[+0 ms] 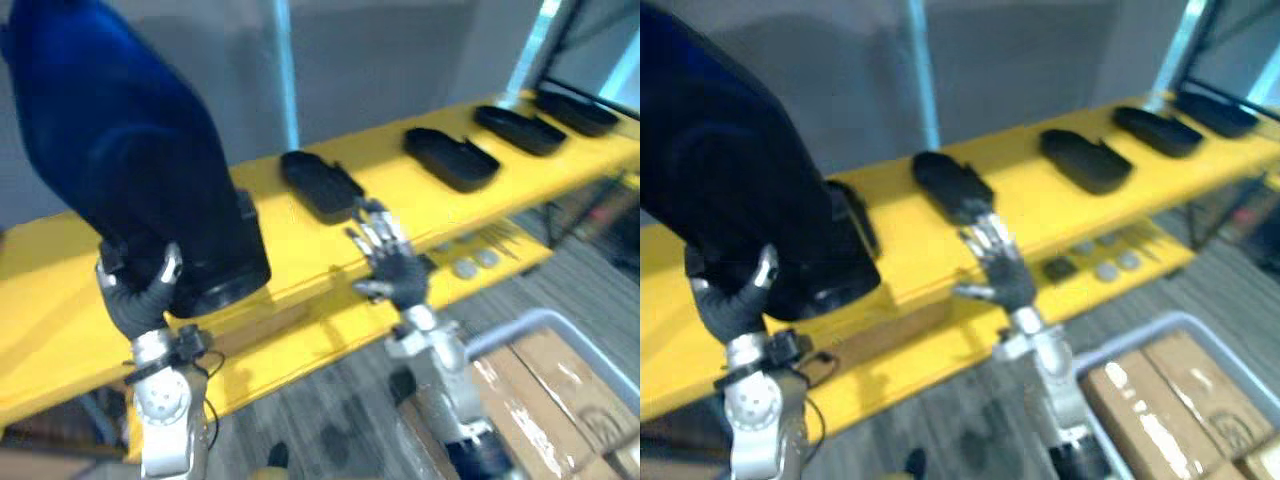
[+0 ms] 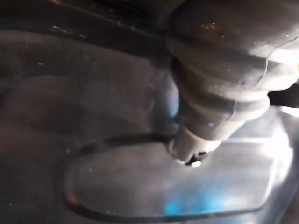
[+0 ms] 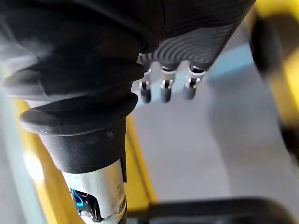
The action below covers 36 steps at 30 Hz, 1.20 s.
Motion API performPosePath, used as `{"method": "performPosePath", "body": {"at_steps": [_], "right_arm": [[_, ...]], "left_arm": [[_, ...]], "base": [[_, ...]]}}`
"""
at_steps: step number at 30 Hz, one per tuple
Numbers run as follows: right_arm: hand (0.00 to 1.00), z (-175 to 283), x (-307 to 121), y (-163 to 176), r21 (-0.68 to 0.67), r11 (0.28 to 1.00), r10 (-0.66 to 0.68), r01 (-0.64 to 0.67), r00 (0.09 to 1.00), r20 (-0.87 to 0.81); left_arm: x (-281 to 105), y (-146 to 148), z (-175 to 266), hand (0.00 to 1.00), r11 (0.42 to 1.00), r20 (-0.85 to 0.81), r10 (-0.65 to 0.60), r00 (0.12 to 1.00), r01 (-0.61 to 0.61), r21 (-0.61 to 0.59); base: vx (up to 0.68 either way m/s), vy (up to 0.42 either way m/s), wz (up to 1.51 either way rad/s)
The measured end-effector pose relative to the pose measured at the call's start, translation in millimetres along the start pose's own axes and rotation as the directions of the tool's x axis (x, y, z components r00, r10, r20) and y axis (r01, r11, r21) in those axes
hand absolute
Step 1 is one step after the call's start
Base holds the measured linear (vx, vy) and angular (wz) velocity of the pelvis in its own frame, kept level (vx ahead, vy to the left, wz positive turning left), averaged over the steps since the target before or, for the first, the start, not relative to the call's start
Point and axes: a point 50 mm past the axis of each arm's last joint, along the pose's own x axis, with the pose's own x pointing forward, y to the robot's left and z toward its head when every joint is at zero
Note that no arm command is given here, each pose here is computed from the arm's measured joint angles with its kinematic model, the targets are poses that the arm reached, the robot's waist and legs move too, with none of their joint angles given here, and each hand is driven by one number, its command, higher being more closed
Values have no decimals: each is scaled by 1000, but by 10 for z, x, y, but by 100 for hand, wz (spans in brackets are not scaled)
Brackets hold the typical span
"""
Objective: Walk over and take plastic housings, then place them on the shelf
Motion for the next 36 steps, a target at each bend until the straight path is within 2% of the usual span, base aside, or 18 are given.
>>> {"method": "performPosePath", "body": {"at_steps": [4,6,15,19,22,25,27,31,36], "right_arm": [[0,-28,-56,-104,-66,998,-28,25,999,-45],[0,-20,-95,-165,-71,996,-51,47,998,-48],[0,-115,-421,-163,-26,983,-183,182,982,-49],[0,-117,-446,-168,-16,975,-224,223,974,-41],[0,-134,-477,-165,-10,967,-255,255,966,-48],[0,-173,-589,-195,-38,942,-337,335,938,-77],[0,-179,-617,-201,-51,934,-356,353,931,-84],[0,2,-481,-79,-24,955,-296,297,955,24],[0,136,-487,-98,-134,963,-226,233,972,68]], "left_arm": [[-157,274,-17,100,997,-51,73,996,-74,-4],[-174,278,4,100,998,-40,61,997,-62,-29],[-182,-162,39,100,972,-3,-171,985,168,-163],[-120,-297,53,100,955,35,-228,973,231,-186],[-51,-372,49,100,949,61,-272,960,278,-148],[-10,-461,-71,100,934,8,-330,944,328,-144],[9,-467,-82,100,929,1,-359,933,357,-100],[88,-431,-61,100,921,7,-388,922,388,-28],[-27,-448,-123,100,942,-44,-335,941,332,-50]], "base": [[-1,-33,162],[28,88,36],[54,86,3],[13,37,6],[-32,31,6],[-42,99,15],[-51,8,39],[-43,-77,60],[101,-65,40]]}}
